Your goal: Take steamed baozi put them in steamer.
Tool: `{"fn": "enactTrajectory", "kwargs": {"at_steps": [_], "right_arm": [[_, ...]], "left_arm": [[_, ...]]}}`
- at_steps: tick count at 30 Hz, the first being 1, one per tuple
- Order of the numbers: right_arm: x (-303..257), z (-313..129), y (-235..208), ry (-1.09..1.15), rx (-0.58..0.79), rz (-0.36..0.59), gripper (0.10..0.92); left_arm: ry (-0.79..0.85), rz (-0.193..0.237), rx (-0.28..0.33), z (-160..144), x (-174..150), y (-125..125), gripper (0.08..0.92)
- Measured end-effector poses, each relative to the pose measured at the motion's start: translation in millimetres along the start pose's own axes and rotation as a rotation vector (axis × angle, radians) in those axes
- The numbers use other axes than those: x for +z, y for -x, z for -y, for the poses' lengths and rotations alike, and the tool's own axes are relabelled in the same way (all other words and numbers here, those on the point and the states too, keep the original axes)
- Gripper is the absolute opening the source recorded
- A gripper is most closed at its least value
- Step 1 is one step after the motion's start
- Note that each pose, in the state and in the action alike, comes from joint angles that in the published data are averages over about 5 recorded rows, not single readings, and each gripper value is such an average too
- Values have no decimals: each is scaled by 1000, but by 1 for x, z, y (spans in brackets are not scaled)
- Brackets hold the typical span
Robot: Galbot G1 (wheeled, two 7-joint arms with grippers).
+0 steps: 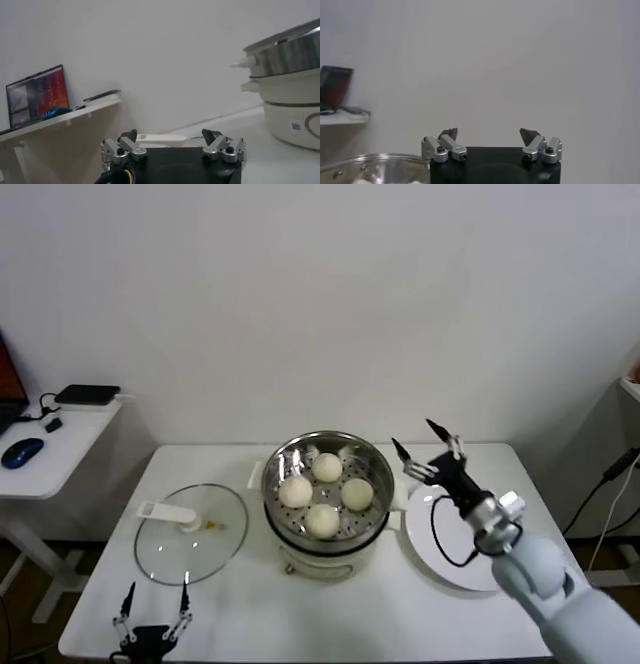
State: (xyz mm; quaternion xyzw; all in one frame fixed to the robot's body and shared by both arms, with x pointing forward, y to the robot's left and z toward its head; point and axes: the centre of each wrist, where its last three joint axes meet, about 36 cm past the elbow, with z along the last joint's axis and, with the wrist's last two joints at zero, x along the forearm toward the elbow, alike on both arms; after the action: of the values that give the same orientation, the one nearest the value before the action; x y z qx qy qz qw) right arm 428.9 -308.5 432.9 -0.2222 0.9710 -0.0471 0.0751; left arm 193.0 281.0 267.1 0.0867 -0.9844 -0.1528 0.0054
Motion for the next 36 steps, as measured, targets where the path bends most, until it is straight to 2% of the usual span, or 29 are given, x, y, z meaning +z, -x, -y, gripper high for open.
{"fn": "enactTrajectory", "kwargs": {"at_steps": [8, 18, 24, 36], "right_arm": [[53, -47, -78, 93, 120, 30, 823], [96, -103, -156, 167, 218, -3, 823], [105, -124, -180, 186, 247, -20, 823], [110, -143, -199, 196, 271, -31, 823]], "left_arm": [[-4, 6, -5, 0, -3, 1, 823], [-7, 13, -4, 0, -7, 2, 823], [-7, 17, -4, -1, -10, 0, 823], [-5, 22, -2, -2, -13, -2, 823]]}}
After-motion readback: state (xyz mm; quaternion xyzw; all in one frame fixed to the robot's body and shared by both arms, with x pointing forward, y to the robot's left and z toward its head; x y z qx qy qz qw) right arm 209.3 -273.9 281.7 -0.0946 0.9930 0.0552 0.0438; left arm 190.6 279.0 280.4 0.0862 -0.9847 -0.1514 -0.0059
